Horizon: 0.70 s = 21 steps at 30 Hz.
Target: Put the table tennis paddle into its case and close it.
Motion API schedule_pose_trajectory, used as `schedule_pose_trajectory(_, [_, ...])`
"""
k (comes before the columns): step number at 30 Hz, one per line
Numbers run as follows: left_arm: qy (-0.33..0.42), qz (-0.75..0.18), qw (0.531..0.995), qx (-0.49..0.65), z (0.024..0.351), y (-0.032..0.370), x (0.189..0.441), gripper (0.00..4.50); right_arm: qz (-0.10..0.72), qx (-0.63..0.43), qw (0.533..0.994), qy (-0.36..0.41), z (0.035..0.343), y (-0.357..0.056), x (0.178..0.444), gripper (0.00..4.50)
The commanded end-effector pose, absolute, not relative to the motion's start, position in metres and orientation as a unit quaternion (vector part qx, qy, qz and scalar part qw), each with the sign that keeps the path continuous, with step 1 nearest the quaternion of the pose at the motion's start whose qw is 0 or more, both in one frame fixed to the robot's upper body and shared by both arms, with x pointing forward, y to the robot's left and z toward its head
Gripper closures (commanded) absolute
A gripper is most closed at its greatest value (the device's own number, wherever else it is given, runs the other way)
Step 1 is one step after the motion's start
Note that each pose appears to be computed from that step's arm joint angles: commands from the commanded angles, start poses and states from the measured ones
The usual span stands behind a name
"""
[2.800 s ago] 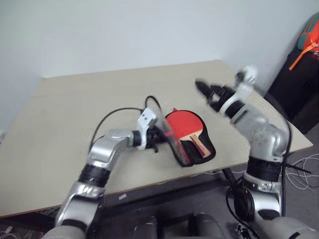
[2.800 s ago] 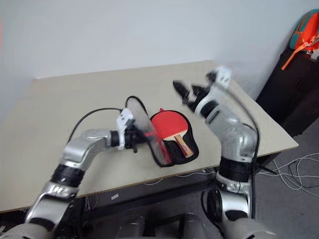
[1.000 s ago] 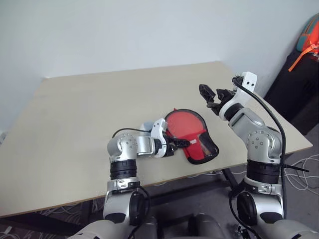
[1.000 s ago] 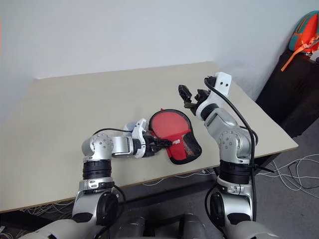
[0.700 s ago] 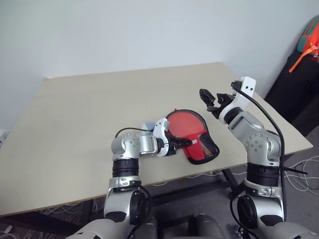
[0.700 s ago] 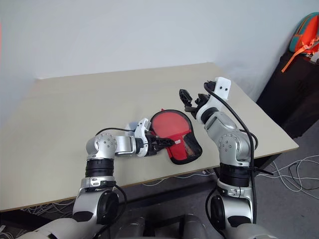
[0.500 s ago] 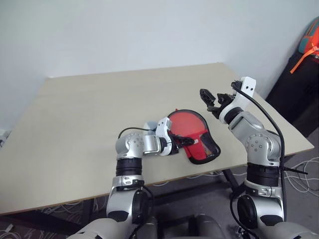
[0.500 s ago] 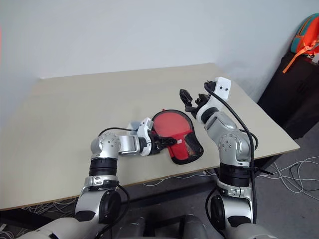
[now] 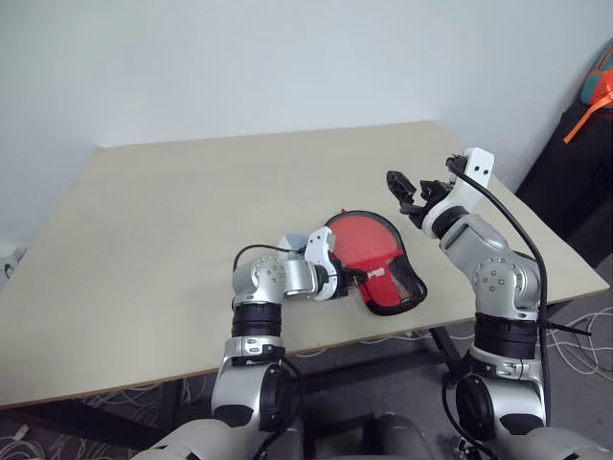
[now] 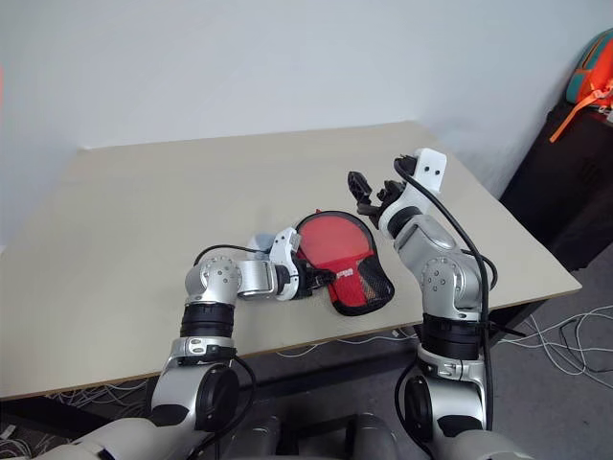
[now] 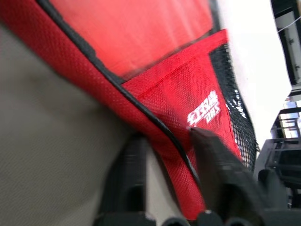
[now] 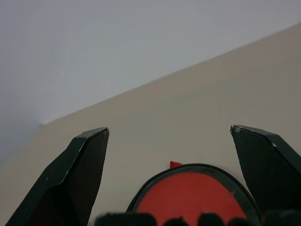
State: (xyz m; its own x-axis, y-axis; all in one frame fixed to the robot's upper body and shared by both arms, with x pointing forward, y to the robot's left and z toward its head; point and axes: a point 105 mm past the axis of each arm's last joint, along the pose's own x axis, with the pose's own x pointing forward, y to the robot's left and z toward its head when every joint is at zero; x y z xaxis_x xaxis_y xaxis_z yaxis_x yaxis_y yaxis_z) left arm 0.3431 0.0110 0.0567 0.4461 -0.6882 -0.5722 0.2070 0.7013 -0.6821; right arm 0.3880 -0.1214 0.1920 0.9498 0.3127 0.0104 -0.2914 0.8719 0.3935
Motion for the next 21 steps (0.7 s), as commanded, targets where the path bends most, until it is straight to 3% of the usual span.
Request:
schedule_pose_trajectory(1, [0.447,-0.297,0.793,-0.289,0.062,-0.008,0.338,3.72,0.155,0.197,0.968,-0.011,0.211,-0.125,0.386,0.0])
schedule_pose_trajectory(10, [0.442,-0.282,0.796,-0.302,0.063,-0.003,0.341,3.72,0.151,0.2,0.968,-0.012,0.211,-0.126,0.388,0.0])
schedule_pose_trajectory(21, [0.413,-0.34,0.798,-0.276,0.097,0.014,0.334,3.72,0.16,0.202,0.966,-0.013,0.21,-0.118,0.39,0.0])
